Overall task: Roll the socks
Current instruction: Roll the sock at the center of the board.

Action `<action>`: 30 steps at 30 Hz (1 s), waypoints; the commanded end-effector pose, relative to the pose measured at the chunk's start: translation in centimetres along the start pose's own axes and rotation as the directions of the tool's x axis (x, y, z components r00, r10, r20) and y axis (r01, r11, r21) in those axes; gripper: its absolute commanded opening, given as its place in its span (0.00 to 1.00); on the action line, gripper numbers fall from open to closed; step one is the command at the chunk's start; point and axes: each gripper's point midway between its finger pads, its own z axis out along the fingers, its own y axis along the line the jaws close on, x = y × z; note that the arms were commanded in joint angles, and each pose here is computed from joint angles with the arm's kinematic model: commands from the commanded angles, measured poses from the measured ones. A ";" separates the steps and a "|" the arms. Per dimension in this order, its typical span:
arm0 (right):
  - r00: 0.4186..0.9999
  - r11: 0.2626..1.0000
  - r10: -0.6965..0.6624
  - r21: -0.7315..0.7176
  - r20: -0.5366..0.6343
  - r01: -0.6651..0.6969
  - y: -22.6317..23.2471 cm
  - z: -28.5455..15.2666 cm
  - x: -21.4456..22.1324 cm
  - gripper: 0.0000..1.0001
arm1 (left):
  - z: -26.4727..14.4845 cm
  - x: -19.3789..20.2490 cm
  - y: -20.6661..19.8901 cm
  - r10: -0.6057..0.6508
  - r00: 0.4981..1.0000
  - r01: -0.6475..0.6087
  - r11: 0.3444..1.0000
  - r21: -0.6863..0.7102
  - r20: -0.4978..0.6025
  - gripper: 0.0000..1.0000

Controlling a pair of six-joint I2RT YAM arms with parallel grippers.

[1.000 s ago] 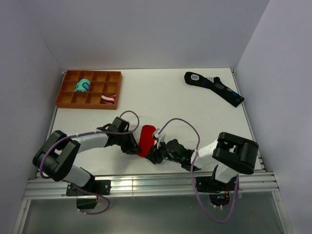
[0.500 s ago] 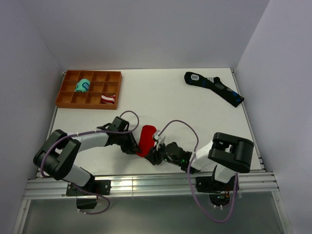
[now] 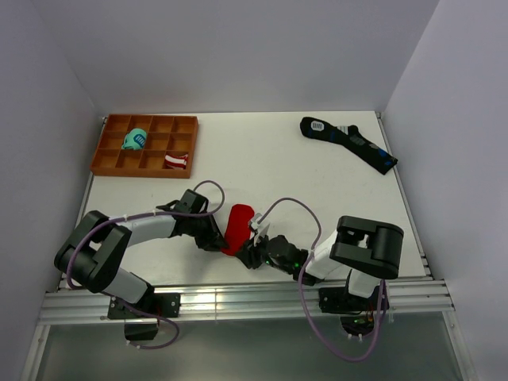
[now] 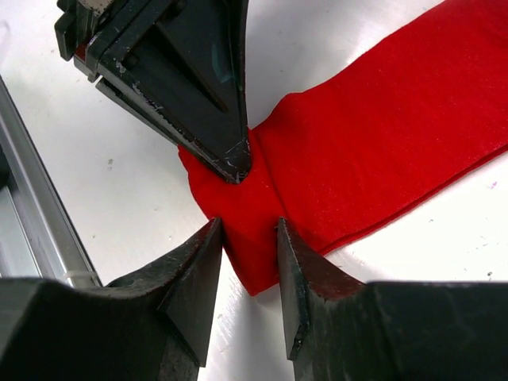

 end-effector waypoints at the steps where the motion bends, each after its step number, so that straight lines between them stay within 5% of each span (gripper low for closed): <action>1: 0.993 0.997 -0.004 0.072 -0.117 0.012 -1.7 -0.7 3.8 0.39 | 0.2 1.6 8.2 -0.065 0.998 0.063 0.952 -0.298 0.004 0.08; 10: 0.988 0.997 0.039 0.075 -0.150 -0.028 -1.8 -1.0 5.1 0.20 | 0.0 1.0 7.2 -0.077 0.996 0.084 0.962 -0.260 0.035 0.17; 24: 0.975 0.991 0.131 0.056 -0.179 -0.123 -2.6 -1.5 5.7 0.16 | -2.1 -2.8 2.9 -0.015 0.973 0.040 0.994 -0.103 0.232 0.44; 30: 0.963 0.986 0.165 0.031 -0.213 -0.162 -2.6 -1.5 5.9 0.16 | -2.7 -4.8 1.5 0.041 0.942 -0.024 0.998 -0.055 0.332 0.47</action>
